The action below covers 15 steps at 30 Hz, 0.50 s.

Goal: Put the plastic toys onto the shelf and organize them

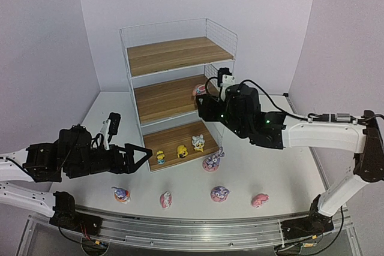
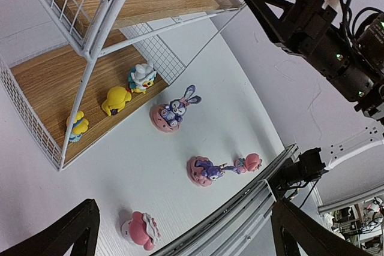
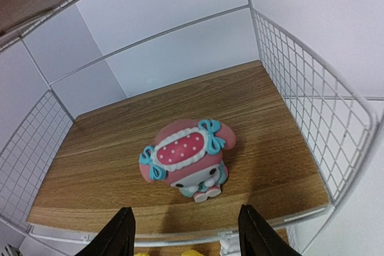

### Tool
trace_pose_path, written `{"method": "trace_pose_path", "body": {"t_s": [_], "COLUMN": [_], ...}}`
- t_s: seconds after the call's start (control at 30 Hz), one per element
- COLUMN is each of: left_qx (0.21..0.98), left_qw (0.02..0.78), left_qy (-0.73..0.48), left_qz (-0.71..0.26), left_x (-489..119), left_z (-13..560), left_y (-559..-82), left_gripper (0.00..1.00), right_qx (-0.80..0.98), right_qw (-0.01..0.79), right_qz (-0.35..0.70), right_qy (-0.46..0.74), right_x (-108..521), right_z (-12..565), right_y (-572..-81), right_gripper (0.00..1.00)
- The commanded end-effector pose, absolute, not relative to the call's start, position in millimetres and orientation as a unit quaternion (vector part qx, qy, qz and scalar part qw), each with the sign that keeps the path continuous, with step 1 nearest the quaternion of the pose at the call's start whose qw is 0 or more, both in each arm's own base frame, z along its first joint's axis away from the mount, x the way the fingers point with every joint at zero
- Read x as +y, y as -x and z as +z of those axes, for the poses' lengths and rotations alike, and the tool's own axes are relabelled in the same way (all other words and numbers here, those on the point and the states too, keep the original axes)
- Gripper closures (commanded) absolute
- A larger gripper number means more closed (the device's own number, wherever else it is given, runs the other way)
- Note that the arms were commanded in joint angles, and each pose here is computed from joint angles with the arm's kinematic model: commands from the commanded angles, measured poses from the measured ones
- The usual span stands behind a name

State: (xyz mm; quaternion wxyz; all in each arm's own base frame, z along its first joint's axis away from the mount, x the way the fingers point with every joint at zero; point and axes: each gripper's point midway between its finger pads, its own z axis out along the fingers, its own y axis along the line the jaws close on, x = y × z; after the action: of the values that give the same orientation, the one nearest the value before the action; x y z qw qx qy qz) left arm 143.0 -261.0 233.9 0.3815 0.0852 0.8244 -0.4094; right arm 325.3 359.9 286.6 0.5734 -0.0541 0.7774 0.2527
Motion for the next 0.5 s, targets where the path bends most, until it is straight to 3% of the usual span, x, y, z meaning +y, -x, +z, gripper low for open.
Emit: {"method": "trace_pose_path", "body": {"t_s": [0.0,0.3,0.47], "left_qx": [0.809,0.815,0.821], "left_qw": [0.389,0.386,0.379], "left_qy": [-0.078,-0.066,-0.062], "left_qz": [-0.434,-0.427,-0.422], "left_x": [-257.0,-244.5,-243.5], "left_z": [247.9,244.6,237.7], "left_y": [-140.7,-139.4,-138.8], "left_gripper": [0.0,0.0,0.0], "right_qx": [0.78,0.831,0.891], "right_qw": [0.546,0.457,0.371], "right_qz": [0.292,0.298,0.256], "right_qy": [0.088,0.109,0.055], "right_x": [334.2,243.0,196.5], "right_z": [308.4,273.4,218.6], "right_y": [-286.2,-206.9,-177.7], "right_gripper": [0.33,0.03,0.02]}}
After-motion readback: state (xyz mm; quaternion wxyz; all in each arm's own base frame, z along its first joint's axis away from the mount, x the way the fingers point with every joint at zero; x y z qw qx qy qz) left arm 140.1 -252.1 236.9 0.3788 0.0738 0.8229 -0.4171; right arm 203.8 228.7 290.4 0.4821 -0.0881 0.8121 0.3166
